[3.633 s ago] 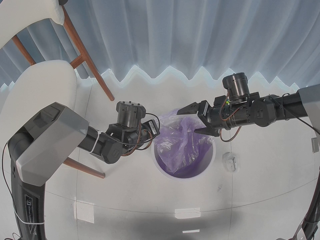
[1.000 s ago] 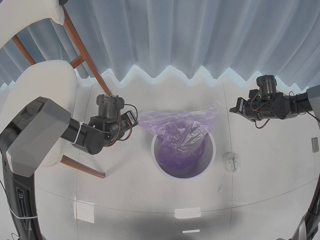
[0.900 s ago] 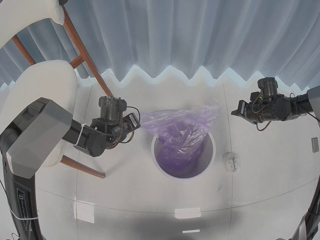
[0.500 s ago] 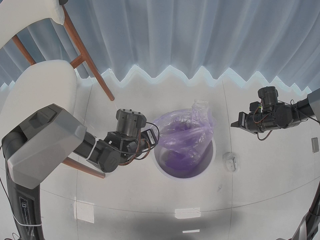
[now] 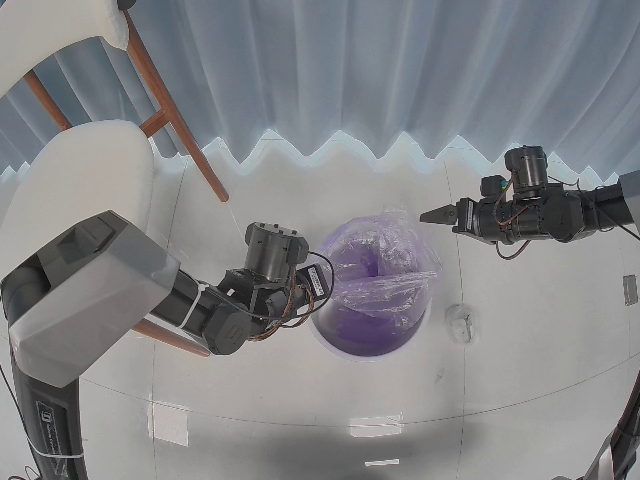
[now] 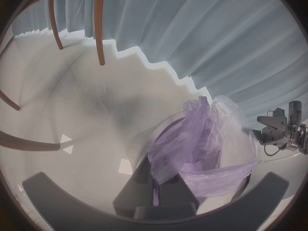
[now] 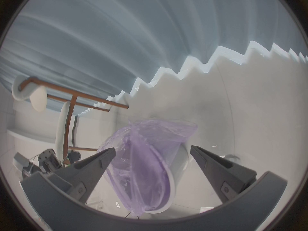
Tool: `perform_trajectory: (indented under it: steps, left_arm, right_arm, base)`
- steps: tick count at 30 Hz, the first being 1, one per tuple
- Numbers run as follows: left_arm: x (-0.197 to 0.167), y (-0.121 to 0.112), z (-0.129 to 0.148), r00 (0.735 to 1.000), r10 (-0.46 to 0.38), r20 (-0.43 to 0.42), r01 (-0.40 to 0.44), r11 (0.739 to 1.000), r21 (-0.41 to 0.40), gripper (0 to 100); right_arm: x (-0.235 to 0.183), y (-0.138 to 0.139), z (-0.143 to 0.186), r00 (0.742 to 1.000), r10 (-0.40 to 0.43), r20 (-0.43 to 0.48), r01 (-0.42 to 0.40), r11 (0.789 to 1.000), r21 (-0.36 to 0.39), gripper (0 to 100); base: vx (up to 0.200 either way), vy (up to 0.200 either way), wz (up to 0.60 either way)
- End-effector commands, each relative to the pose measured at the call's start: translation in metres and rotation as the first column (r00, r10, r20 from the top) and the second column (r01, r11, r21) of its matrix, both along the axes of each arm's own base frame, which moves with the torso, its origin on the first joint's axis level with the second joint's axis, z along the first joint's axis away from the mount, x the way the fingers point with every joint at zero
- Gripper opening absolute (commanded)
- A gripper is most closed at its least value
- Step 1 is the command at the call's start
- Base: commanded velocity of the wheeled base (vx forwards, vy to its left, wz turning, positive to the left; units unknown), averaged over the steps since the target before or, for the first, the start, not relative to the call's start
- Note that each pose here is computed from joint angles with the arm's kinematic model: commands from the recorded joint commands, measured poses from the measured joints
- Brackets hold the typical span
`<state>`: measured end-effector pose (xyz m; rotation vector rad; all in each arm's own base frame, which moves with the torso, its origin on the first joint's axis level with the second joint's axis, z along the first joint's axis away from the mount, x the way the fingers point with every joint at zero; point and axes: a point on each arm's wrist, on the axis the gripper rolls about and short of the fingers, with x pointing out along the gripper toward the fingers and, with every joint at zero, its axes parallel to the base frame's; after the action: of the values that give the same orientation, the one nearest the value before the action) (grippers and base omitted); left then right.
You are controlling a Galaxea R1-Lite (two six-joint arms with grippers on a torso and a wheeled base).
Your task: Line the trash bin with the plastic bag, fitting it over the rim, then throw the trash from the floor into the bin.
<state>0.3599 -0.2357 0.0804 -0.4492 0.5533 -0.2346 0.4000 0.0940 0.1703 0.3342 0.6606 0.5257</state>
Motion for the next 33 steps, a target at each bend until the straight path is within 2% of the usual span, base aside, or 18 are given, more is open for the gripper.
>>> perform_trajectory:
  steps: [1, 5, 8, 9, 15, 18, 25, 33]
  left_arm:
    - [-0.003, -0.004, 0.001, 1.000, -0.009, 0.002, 0.009, 1.000, 0.000, 0]
    - [-0.003, -0.003, 0.000, 1.000, -0.009, -0.001, 0.009, 1.000, 0.002, 0]
    - [-0.004, -0.003, -0.003, 1.000, -0.009, -0.010, 0.009, 1.000, 0.008, 0]
    - [-0.004, -0.002, -0.003, 1.000, -0.008, -0.009, 0.008, 1.000, 0.008, 0]
    - [0.000, 0.006, -0.004, 0.999, 0.037, -0.005, -0.037, 0.999, 0.024, 0]
    - [0.001, 0.017, -0.003, 0.997, 0.069, -0.013, -0.069, 0.997, 0.032, 0]
    - [-0.009, 0.027, -0.022, 0.994, 0.085, -0.075, -0.079, 0.994, 0.076, 0]
    - [-0.012, 0.022, -0.038, 0.991, 0.087, -0.101, -0.076, 0.991, 0.109, 0]
  right_arm:
    - [0.001, 0.018, -0.010, 0.999, 0.052, -0.010, -0.052, 0.999, -0.015, 100]
    - [0.000, 0.029, -0.018, 0.996, 0.089, -0.017, -0.090, 0.995, -0.037, 100]
    - [0.006, 0.037, -0.037, 0.994, 0.100, -0.053, -0.103, 0.994, -0.048, 100]
    - [0.008, 0.038, -0.040, 0.994, 0.094, -0.053, -0.097, 0.994, -0.051, 0]
    - [0.020, 0.034, -0.043, 1.000, 0.014, -0.002, -0.014, 0.997, -0.074, 0]
    - [0.016, 0.012, -0.040, 0.999, -0.040, -0.014, 0.039, 0.996, -0.080, 0]
    - [0.005, -0.021, -0.061, 0.988, -0.115, -0.106, 0.103, 0.989, -0.105, 0]
    - [-0.016, -0.035, -0.076, 0.972, -0.147, -0.186, 0.123, 0.984, -0.132, 0]
  base:
    - [0.000, 0.000, 0.00]
    - [0.000, 0.000, 0.00]
    - [0.000, 0.000, 0.00]
    - [0.000, 0.000, 0.00]
    - [0.000, 0.000, 0.00]
    - [0.000, 0.000, 0.00]
    - [0.000, 0.000, 0.00]
    - [0.000, 0.000, 0.00]
